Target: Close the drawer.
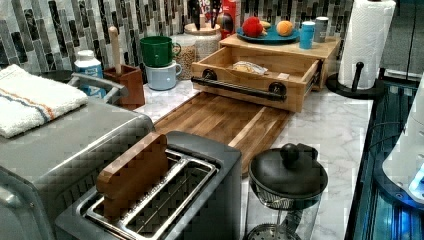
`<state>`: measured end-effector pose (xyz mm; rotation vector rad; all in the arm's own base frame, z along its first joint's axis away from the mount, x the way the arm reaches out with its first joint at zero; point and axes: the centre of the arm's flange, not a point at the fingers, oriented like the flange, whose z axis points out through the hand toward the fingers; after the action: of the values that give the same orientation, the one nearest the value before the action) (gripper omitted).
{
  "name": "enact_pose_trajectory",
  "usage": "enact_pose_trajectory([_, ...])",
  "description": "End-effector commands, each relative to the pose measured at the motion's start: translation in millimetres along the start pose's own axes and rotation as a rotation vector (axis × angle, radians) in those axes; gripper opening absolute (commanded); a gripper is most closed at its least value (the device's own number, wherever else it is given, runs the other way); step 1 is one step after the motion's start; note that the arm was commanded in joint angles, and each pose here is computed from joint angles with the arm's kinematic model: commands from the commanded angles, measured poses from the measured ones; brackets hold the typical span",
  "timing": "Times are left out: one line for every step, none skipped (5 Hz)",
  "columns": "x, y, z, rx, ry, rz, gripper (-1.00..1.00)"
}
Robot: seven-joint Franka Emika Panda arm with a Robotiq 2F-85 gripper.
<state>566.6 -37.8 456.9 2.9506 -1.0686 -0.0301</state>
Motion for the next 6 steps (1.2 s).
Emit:
enact_pose_trajectory([-64.6,-36.7,14.0,0.021,0.015,-0.518,1.0])
enact_pose_trajectory([-80.4,-39.5,25.0,0.01,0.019,-0.657,0.78])
enact_pose_trajectory([-94.9,-49.4,39.7,-0.032,-0.011,-0.72,-1.0])
enact_pose_trajectory([-109.1,-56.7,63.4,-0.076,-0.009,-0.774,-1.0])
enact_pose_trajectory([-110.2,-53.0,86.6,-0.06,0.0,-0.793,-1.0])
enact_pose_trajectory([-108.3,-54.6,117.5,-0.08,-0.004,-0.786,-1.0])
